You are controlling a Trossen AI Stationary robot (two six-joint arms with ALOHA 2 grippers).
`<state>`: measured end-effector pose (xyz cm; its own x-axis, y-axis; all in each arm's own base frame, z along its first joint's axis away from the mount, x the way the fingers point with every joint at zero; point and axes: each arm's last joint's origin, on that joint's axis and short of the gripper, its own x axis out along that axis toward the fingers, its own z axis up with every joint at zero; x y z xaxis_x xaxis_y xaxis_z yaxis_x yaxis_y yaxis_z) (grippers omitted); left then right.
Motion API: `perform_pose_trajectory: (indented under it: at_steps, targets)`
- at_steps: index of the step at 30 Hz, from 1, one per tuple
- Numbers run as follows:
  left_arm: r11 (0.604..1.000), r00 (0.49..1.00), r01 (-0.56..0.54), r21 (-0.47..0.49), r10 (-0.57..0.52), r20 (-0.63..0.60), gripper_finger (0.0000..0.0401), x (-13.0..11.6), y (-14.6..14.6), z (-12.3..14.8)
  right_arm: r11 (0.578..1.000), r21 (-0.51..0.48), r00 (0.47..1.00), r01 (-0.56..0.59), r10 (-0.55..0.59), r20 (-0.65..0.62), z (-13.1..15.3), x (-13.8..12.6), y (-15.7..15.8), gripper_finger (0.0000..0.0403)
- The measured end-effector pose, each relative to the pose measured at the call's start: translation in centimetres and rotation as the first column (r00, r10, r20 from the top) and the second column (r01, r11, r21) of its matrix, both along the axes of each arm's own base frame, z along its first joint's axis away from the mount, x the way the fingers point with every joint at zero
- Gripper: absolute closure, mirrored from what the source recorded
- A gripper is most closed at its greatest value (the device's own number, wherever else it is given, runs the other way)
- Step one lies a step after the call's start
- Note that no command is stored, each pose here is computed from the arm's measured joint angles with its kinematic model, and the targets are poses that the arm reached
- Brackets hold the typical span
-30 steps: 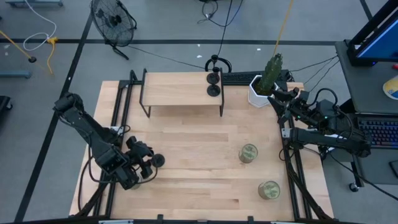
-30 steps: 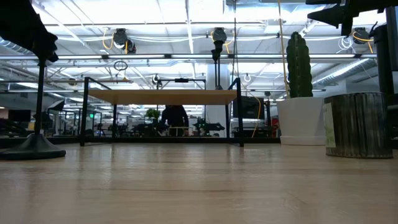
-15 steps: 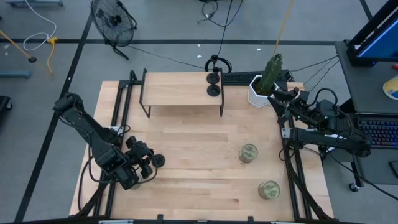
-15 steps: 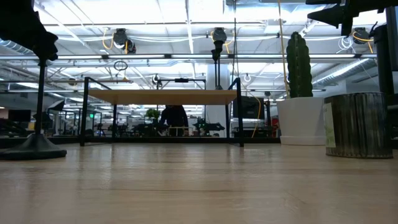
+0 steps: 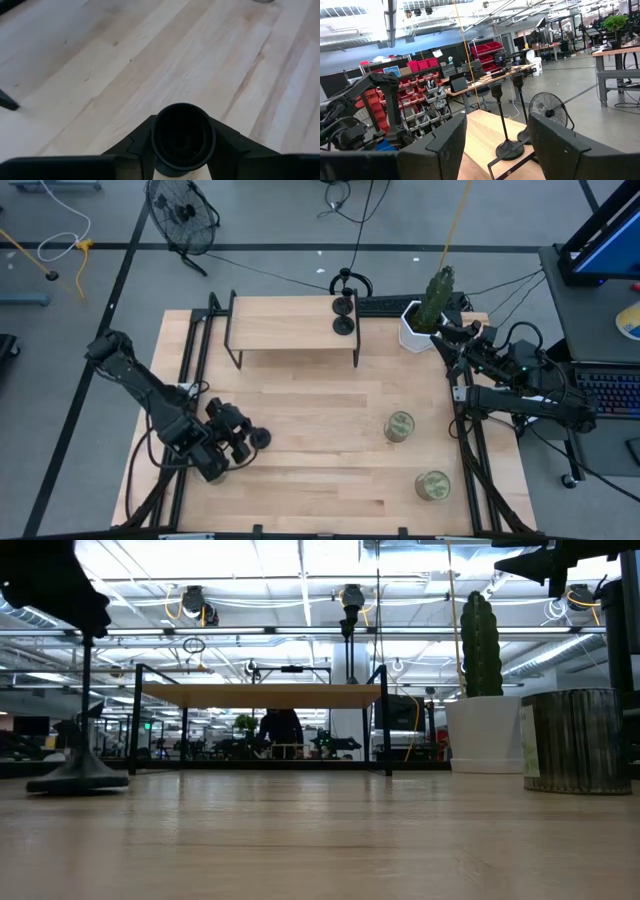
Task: Pick & Place candle stick holders
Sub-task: Put the candle holder on the shelf
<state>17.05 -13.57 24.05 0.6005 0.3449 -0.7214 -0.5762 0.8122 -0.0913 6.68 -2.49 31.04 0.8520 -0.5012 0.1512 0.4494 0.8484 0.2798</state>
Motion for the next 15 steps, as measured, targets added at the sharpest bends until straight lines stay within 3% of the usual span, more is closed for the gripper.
perform_pose_trajectory:
  at_steps: [6, 15]
  targets:
    - [0.999, 0.996, 0.044, -0.020, -0.043, 0.080, 0.0262, 1.3, 0.6, 1.1, 1.000, 0.000, 1.000, 0.000, 0.000, 0.000, 0.0, 0.0, 0.0, 0.0195]
    - [0.998, 0.967, 0.061, 0.012, -0.062, 0.249, 0.0266, 3.2, 3.7, 4.2, 1.000, 0.000, 1.000, 0.000, 0.000, 0.000, 0.0, 0.0, 0.0, 0.0195]
